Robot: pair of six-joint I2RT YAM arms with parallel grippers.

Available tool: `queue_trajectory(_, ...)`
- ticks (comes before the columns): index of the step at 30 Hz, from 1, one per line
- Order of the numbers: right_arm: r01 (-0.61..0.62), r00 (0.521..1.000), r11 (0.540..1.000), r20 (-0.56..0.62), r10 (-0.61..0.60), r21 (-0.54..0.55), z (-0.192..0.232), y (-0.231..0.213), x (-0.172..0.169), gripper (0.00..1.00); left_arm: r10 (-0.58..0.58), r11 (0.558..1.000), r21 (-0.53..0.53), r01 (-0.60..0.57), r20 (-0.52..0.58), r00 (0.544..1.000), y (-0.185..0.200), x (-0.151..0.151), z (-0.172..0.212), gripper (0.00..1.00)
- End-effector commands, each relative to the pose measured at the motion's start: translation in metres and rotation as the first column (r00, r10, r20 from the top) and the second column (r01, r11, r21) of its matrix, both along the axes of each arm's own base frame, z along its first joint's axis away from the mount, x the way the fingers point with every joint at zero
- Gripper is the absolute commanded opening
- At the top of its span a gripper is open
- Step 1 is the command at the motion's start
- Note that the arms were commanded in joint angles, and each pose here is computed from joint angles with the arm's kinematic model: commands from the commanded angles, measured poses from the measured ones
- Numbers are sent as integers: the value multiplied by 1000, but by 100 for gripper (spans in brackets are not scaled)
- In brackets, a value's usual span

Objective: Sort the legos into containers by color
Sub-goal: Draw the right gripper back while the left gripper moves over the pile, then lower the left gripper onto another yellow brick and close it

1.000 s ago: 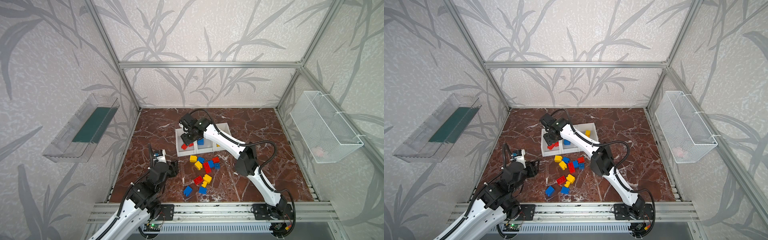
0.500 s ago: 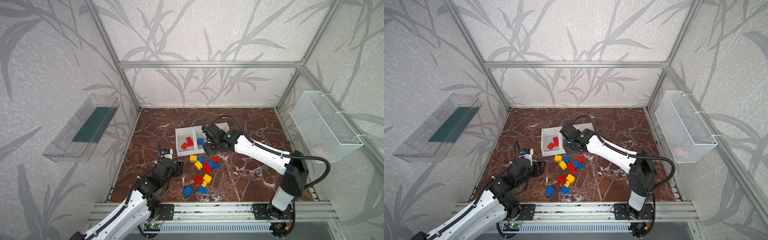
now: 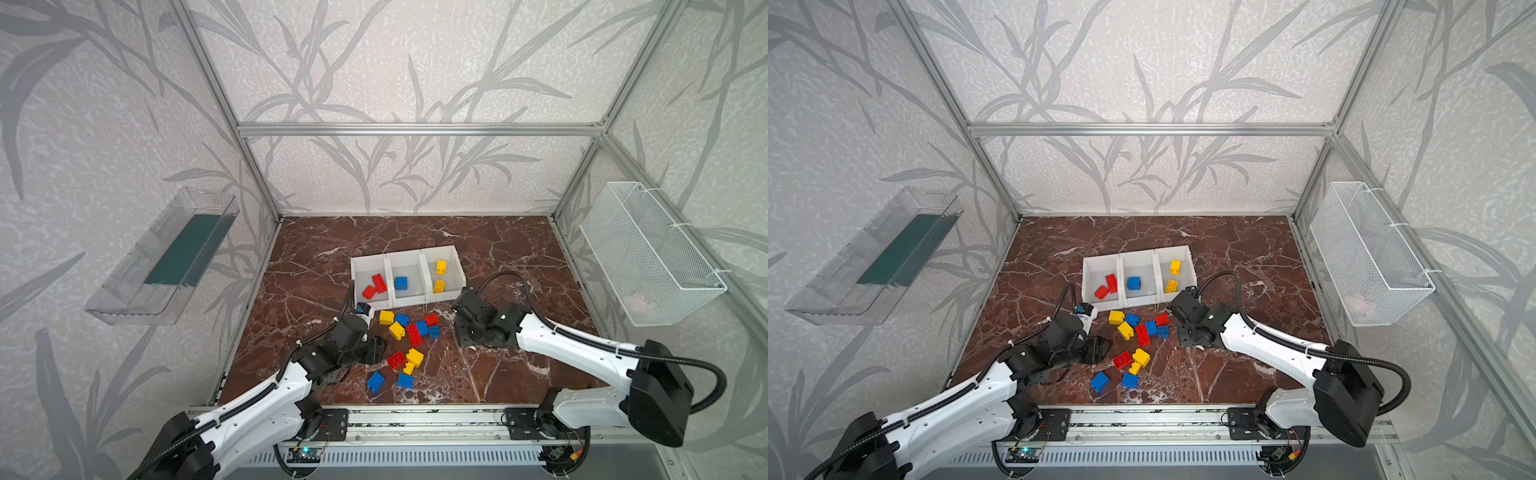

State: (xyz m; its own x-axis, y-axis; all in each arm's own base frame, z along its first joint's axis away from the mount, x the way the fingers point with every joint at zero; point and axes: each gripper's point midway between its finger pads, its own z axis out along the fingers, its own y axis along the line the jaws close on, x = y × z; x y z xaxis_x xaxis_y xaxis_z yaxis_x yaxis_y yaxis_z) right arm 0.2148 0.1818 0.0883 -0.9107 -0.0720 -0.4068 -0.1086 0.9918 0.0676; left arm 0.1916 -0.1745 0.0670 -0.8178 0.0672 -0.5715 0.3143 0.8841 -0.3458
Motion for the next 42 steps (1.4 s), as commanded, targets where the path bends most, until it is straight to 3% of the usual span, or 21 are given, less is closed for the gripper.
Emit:
queue_trajectory(1, 97, 993, 995, 66, -98, 18, 9, -14, 5, 61, -107, 994, 14, 107, 26, 994, -19, -3, 7, 63)
queue_trajectory(9, 151, 985, 988, 83, -154, 41, 6, -32, -3, 61, -261, 955, 144, 260, -10, 965, -40, -9, -3, 66)
queue_trajectory(14, 161, 983, 986, 80, -165, 47, 2, -35, -5, 61, -329, 936, 142, 323, 17, 944, -59, -5, 6, 66)
queue_trajectory(21, 162, 983, 986, 82, -165, 45, 2, -35, -5, 62, -419, 899, 122, 420, -35, 907, -90, -17, -1, 66)
queue_trajectory(37, 183, 978, 981, 87, -188, 63, 3, -44, -10, 63, -442, 857, 224, 464, -144, 886, -113, -21, -29, 72)
queue_trajectory(42, 188, 977, 980, 87, -194, 67, 2, -45, -12, 63, -437, 847, 249, 469, -173, 882, -113, -22, -36, 60)
